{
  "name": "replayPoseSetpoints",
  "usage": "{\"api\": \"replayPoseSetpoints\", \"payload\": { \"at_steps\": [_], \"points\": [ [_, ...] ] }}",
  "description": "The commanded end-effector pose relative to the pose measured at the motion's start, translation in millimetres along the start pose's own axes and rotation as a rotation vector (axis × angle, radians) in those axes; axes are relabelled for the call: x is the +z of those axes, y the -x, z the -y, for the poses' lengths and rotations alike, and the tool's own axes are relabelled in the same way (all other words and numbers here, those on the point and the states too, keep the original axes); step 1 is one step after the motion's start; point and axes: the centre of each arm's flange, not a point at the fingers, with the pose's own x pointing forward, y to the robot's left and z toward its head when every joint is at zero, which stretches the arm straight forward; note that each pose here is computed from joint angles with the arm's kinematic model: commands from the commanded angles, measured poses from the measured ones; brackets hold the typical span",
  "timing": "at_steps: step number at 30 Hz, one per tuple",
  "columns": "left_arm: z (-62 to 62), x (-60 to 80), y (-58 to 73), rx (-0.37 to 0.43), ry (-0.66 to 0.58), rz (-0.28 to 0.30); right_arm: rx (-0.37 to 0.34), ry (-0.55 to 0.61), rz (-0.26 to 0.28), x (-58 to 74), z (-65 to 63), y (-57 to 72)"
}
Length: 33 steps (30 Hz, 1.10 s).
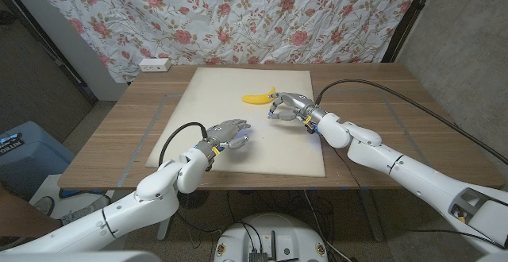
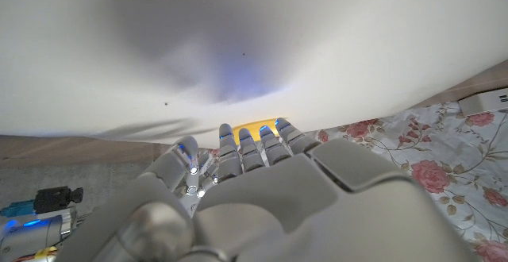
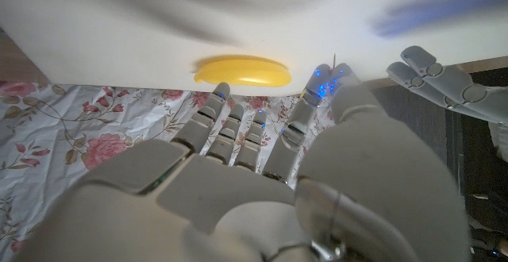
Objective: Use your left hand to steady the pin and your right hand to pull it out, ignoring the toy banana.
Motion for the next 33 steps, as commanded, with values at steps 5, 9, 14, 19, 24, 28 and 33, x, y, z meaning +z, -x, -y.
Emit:
{"api": "replayPoseSetpoints", "payload": {
  "at_steps": [5,9,14,19,24,28,33],
  "points": [
    [-11.1,-12.0,1.5,0.097,0.109,-0.032,0.005,0.059,-0.047,-3.4,12.2,9.4],
    [-11.8,-15.6,1.4,0.118,0.154,-0.039,0.003,0.079,-0.059,-2.6,14.4,11.5],
    [-12.4,-19.3,0.4,0.138,0.196,-0.042,0.008,0.112,-0.07,-0.3,16.4,12.8],
    [-12.4,-23.0,-1.3,0.161,0.252,-0.047,0.014,0.157,-0.077,3.5,17.9,12.9],
    [-12.6,-26.9,-2.1,0.19,0.304,-0.05,0.025,0.192,-0.084,6.2,18.6,12.3],
    [-12.5,-29.0,-3.0,0.206,0.329,-0.054,0.033,0.216,-0.089,7.9,18.6,11.6],
    [-13.1,-30.8,-3.7,0.226,0.347,-0.058,0.046,0.251,-0.091,9.9,18.8,10.5]
  ]
}}
